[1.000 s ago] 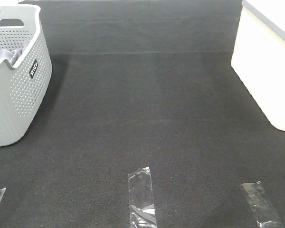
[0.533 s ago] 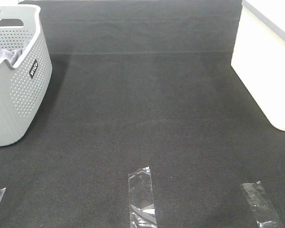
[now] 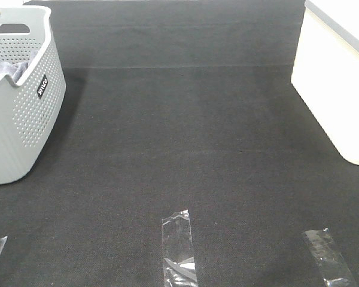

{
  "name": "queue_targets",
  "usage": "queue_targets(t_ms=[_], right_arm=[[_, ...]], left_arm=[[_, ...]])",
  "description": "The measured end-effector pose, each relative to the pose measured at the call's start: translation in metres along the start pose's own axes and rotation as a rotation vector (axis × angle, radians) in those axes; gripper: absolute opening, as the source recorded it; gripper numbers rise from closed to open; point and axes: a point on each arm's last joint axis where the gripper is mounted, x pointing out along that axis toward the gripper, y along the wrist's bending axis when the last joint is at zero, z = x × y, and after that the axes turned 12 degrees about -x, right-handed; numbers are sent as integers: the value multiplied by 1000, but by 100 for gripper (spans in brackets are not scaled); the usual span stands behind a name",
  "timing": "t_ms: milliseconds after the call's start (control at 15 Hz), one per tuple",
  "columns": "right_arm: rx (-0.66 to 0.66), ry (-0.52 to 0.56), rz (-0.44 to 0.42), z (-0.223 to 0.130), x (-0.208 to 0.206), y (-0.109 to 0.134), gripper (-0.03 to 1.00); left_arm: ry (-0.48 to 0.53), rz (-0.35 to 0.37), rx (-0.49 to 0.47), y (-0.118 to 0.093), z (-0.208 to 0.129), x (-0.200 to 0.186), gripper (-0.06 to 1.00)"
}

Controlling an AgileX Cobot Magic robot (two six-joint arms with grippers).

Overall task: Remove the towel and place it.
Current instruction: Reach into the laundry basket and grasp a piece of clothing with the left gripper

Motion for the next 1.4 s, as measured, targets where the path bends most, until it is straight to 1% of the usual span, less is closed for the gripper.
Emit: queue_targets(t_ms=[1000, 1133, 1200, 1400], right_arm=[[0, 0, 0, 0, 0, 0, 71], [0, 0, 0, 0, 0, 0, 71], [0, 0, 0, 0, 0, 0, 71], [0, 0, 0, 0, 0, 0, 71]], left_arm=[[-2, -3, -1, 0, 0, 0, 62], [-28, -5, 14, -2, 10, -7, 62], [-49, 7, 33, -3, 20, -7, 62], [-129, 61, 84, -4, 64, 4, 62]])
